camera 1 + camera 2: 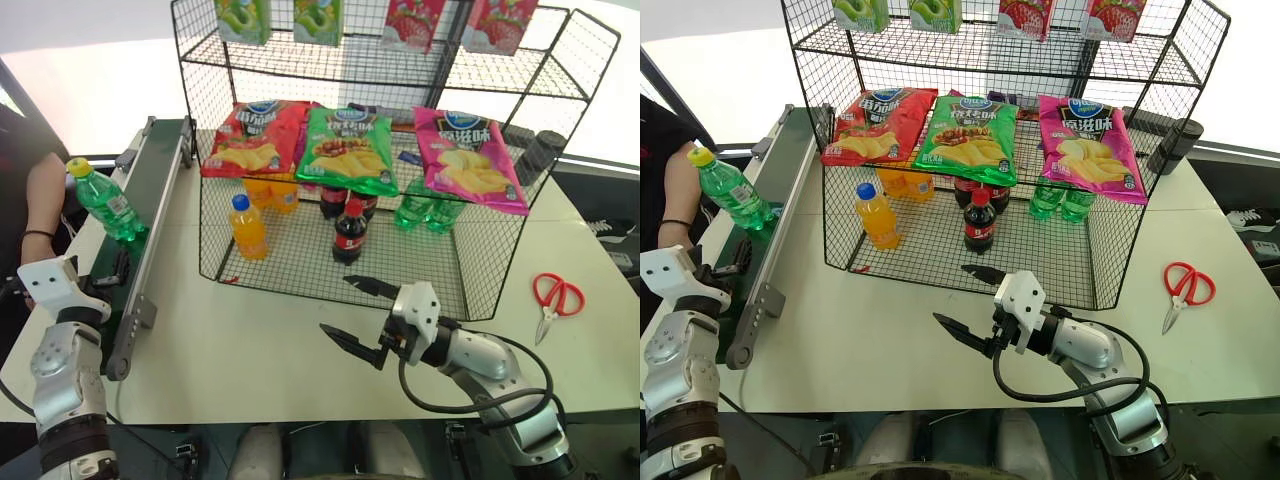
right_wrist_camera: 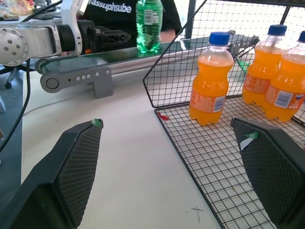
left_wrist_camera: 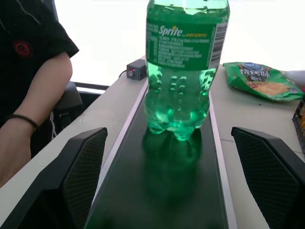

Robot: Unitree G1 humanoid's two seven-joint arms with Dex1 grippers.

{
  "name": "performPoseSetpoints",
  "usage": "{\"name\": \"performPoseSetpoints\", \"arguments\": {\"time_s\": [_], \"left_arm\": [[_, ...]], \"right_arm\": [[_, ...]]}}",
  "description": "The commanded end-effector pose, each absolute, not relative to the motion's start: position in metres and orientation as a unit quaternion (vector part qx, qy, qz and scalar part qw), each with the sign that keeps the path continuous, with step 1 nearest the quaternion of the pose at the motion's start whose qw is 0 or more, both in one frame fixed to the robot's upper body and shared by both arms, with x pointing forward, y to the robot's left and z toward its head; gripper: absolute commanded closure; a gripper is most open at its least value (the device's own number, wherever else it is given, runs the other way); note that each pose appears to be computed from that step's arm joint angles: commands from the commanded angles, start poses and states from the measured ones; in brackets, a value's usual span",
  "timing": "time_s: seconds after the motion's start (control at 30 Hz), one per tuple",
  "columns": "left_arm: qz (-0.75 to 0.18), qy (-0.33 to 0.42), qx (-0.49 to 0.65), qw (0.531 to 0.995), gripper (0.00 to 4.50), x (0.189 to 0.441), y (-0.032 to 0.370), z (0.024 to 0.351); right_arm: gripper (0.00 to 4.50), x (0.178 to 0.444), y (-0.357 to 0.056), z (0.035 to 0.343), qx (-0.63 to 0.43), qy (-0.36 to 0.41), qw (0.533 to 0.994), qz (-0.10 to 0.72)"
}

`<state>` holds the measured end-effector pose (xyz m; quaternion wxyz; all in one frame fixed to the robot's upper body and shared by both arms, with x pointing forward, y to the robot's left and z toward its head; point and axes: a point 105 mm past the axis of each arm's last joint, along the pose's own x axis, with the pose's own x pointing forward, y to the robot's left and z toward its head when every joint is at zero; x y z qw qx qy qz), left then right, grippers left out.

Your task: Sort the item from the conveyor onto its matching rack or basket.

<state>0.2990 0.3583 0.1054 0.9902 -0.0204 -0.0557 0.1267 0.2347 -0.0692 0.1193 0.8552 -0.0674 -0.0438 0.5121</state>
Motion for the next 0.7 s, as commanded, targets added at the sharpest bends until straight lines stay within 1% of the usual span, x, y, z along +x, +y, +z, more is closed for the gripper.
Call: {"name": "performPoseSetpoints", "arguments": {"time_s": [0.03,0.33,0.43,0.47,0.5,0.6,0.7], "left_arm": [[0.116,-0.087,0.011,0.989,0.05,0.301,0.358,0.126],[0.128,-0.090,0.010,0.988,0.05,0.300,0.360,0.127],[0.133,-0.088,0.008,0.987,0.83,0.300,0.361,0.126],[0.134,-0.088,0.007,0.987,1.30,0.300,0.361,0.126],[0.135,-0.087,0.007,0.987,1.62,0.300,0.361,0.126],[0.132,-0.089,0.009,0.987,1.66,0.301,0.361,0.127],[0.126,-0.116,0.012,0.985,1.66,0.300,0.359,0.141]], "right_arm": [[0.00,0.232,-0.064,0.132,-0.063,-0.069,0.848,0.521],[0.00,0.233,-0.062,0.132,-0.060,-0.067,0.846,0.526],[0.00,0.233,-0.062,0.132,-0.060,-0.067,0.846,0.526],[0.00,0.233,-0.062,0.132,-0.060,-0.068,0.845,0.526],[0.00,0.233,-0.062,0.132,-0.059,-0.068,0.845,0.526],[0.00,0.233,-0.062,0.133,-0.059,-0.068,0.846,0.526],[0.00,0.233,-0.062,0.135,-0.059,-0.068,0.846,0.526]]}}
